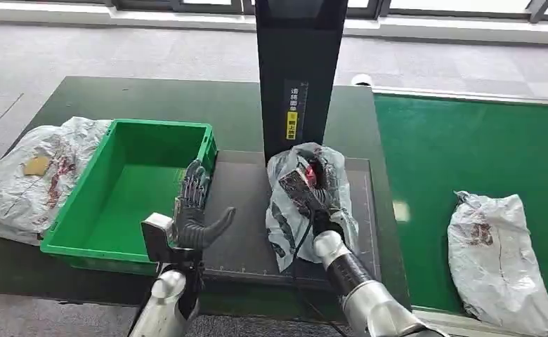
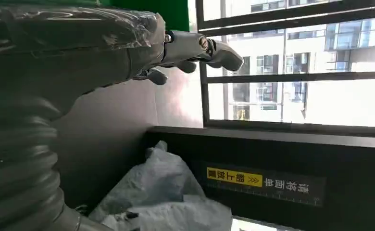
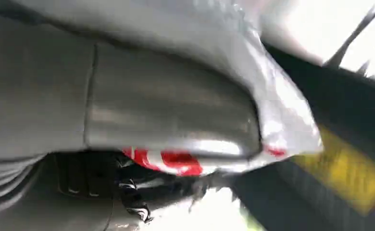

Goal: Moved the parcel from conveyor to table for the left to box.

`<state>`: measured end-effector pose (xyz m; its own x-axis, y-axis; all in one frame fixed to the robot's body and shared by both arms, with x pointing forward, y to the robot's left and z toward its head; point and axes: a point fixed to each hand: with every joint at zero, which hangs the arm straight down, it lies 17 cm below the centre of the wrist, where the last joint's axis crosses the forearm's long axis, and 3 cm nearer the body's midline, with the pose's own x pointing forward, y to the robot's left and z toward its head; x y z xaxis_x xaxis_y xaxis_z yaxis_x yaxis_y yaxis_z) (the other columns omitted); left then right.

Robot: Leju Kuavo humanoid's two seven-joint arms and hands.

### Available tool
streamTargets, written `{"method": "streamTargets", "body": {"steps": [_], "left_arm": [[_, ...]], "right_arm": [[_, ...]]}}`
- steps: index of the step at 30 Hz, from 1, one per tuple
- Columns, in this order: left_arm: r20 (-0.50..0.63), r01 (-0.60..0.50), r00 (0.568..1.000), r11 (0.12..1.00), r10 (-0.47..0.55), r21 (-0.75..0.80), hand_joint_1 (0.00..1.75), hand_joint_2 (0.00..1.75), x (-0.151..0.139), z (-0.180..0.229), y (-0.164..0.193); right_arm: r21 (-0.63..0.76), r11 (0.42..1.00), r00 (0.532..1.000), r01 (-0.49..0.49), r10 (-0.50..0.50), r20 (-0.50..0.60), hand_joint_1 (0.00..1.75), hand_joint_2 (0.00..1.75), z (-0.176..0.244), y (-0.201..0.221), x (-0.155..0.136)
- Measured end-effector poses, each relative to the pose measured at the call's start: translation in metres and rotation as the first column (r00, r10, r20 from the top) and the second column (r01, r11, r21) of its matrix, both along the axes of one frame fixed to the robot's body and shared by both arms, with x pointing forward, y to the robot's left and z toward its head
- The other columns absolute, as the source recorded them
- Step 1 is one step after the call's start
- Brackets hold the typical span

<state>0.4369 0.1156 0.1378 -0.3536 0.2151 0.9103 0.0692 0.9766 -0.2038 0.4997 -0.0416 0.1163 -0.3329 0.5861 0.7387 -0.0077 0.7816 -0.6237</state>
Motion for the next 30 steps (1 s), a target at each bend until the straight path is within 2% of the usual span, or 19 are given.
{"method": "streamTargets", "body": {"steps": [2,4,9,13,18,24,26,28,29,30], "left_arm": [[0.005,-0.017,1.0,1.0,0.017,0.001,0.0,1.75,0.0,0.002,0.004],[0.008,-0.026,1.0,1.0,0.026,0.001,0.0,1.75,0.001,0.004,0.007],[0.016,-0.035,0.999,0.999,0.035,0.001,0.0,1.75,0.001,0.007,0.01],[0.018,-0.035,0.999,0.999,0.035,0.003,0.0,1.75,0.001,0.007,0.01],[0.018,-0.036,0.999,0.999,0.035,0.006,0.0,1.75,0.001,0.007,0.01],[0.02,-0.032,0.999,0.999,0.031,0.011,0.0,1.75,0.001,0.007,0.01],[0.022,-0.029,0.999,0.999,0.029,0.023,0.0,1.75,0.001,0.007,0.008],[0.026,-0.033,0.999,0.999,0.032,0.043,0.0,1.75,0.001,0.007,0.008],[0.028,-0.032,0.999,0.998,0.03,0.05,0.0,1.75,0.001,0.007,0.007],[0.039,-0.025,0.999,0.998,0.022,0.064,0.0,1.75,0.0,0.011,0.004]], "right_arm": [[-0.15,0.987,0.984,0.062,-0.035,0.175,0.0,0.0,0.026,-0.007,-0.01],[-0.205,0.973,0.963,0.102,-0.045,0.266,0.0,0.0,0.045,-0.012,-0.016],[-0.116,0.972,0.937,0.206,-0.162,0.31,0.0,0.0,0.066,-0.048,-0.026],[0.026,0.969,0.915,0.247,-0.242,0.322,0.0,0.0,0.083,-0.071,-0.039],[0.071,0.962,0.891,0.262,-0.27,0.365,0.0,0.0,0.104,-0.082,-0.044],[0.164,0.953,0.88,0.255,-0.299,0.369,0.0,0.0,0.113,-0.096,-0.051],[0.18,0.95,0.866,0.253,-0.306,0.396,0.0,0.0,0.121,-0.101,-0.057],[0.189,0.952,0.83,0.24,-0.302,0.468,0.0,0.0,0.139,-0.106,-0.07],[0.204,0.951,0.806,0.233,-0.306,0.507,0.0,1.75,0.149,-0.111,-0.077],[0.235,0.943,0.763,0.234,-0.328,0.556,0.0,1.75,0.166,-0.125,-0.087]]}}
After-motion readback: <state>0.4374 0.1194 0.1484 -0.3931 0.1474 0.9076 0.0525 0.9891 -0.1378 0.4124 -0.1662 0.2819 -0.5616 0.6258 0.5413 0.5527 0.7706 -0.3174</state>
